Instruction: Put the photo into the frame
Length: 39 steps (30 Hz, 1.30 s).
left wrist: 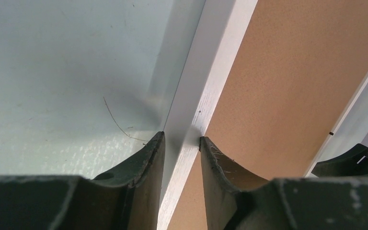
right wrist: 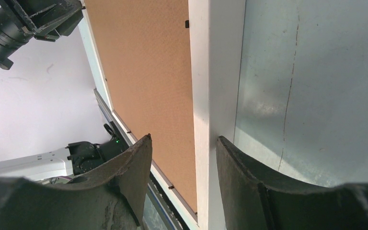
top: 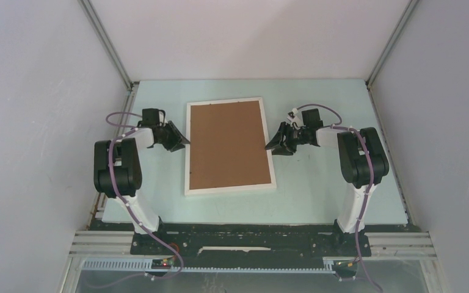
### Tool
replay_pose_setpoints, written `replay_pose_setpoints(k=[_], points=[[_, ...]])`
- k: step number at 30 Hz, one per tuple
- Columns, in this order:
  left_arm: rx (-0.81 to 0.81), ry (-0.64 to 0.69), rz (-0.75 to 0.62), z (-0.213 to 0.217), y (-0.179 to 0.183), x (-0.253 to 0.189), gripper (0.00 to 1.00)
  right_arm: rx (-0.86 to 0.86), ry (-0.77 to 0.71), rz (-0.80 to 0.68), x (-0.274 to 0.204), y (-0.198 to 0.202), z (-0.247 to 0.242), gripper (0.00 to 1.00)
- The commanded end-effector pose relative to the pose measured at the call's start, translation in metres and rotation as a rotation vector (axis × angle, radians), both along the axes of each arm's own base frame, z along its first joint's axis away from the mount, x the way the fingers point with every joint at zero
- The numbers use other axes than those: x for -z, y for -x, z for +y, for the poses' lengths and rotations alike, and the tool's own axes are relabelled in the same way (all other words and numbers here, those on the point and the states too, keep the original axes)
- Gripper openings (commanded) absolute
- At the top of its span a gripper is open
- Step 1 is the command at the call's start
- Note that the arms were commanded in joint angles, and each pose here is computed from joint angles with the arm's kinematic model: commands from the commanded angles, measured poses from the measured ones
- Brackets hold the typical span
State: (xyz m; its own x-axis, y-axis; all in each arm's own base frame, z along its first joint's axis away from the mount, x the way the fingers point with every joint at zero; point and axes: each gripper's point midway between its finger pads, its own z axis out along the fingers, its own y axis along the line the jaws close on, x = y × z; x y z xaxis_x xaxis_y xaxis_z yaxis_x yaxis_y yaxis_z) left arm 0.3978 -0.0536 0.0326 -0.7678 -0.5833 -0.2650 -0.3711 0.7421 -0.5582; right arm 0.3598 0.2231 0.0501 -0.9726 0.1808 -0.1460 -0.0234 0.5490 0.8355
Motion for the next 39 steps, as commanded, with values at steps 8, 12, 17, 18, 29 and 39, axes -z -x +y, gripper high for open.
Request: replay_pose_setpoints(k=[8,12,17,18,29,39], points=[[-0.004,0.016,-0.029,0.001,0.008,-0.008,0.49,-0.043,-0.037,-0.022,-0.012,0.001,0.01,0.59],[-0.018,0.024,-0.039,0.004,0.008,-0.01,0.46,-0.044,-0.033,-0.022,-0.011,0.002,0.01,0.59],[-0.034,0.024,-0.048,0.008,0.009,-0.009,0.48,-0.046,-0.035,-0.018,-0.01,0.002,0.011,0.59],[-0.032,0.011,-0.042,0.009,0.011,-0.009,0.47,-0.047,-0.034,-0.017,-0.01,0.003,0.01,0.59],[-0.04,-0.047,-0.044,0.017,0.004,-0.011,0.43,-0.051,-0.032,-0.022,-0.012,0.004,0.011,0.59],[0.006,-0.071,0.005,0.004,0.005,0.005,0.4,-0.054,-0.036,-0.025,-0.013,0.004,0.012,0.59]])
